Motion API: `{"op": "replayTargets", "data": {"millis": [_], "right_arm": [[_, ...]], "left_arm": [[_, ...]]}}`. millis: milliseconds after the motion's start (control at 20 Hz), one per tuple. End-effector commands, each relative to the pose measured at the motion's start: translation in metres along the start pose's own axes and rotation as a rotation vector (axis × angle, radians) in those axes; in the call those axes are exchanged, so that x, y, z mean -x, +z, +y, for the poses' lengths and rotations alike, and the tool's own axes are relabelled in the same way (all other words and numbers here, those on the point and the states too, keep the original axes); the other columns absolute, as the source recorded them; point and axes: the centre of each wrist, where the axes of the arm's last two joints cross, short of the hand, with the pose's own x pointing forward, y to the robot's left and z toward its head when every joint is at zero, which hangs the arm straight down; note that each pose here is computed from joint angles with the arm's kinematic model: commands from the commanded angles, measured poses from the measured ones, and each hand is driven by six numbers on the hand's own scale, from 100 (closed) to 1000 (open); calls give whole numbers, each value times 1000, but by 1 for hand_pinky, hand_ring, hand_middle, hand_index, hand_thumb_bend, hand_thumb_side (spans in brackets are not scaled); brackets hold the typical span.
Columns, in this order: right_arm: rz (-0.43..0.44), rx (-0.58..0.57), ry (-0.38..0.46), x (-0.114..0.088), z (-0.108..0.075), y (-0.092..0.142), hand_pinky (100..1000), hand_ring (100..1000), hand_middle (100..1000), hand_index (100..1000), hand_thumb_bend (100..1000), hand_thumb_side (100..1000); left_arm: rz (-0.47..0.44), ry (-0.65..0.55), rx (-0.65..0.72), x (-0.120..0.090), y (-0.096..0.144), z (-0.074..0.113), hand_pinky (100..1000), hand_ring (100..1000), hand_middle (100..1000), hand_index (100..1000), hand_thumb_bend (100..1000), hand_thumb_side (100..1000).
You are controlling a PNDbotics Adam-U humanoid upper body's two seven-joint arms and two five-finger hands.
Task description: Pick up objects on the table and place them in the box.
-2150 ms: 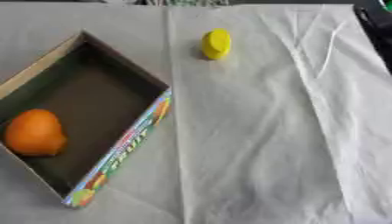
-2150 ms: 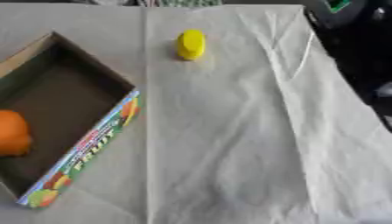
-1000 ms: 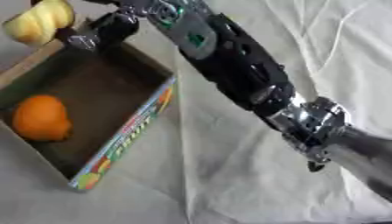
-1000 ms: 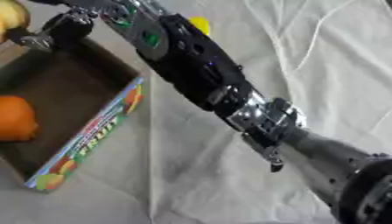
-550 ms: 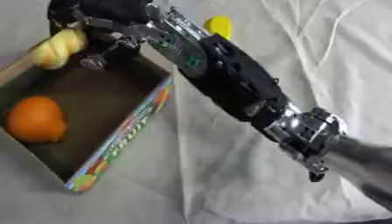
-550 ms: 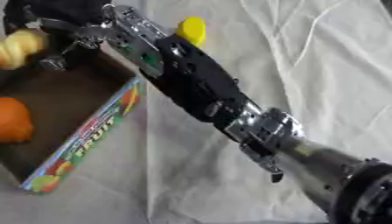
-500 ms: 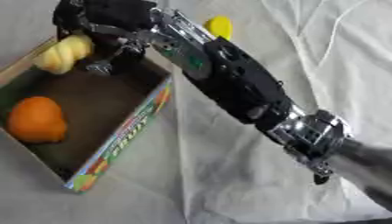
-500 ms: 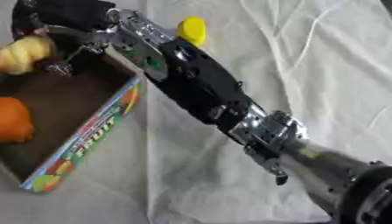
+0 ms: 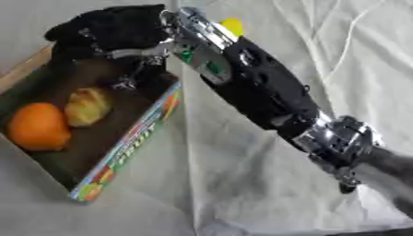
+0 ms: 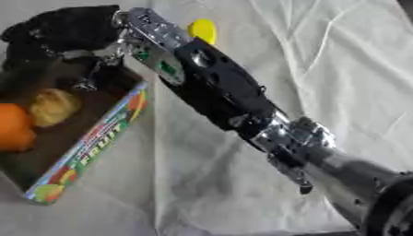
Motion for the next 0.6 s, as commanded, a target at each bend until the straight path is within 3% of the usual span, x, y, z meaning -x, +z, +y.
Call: {"op": "replayTargets", "data": {"millis": [50, 350, 600], "right_arm": [[23, 34, 44, 5, -18, 6, 912, 1000, 849, 948, 100, 126], [40, 107, 30, 5, -32, 11, 895, 1000, 834, 942, 115, 100], [85, 236, -19, 11, -68, 39, 888, 1000, 819, 940, 100, 100]], "left_arm": [[-27, -12, 25, -4, -9, 5, 831, 818, 768, 882, 222, 256], [-20, -12, 22, -4, -8, 6, 830, 818, 768, 881, 217, 261], [-10, -21, 23, -5, -5, 8, 831, 819, 769, 880, 224, 257]]}}
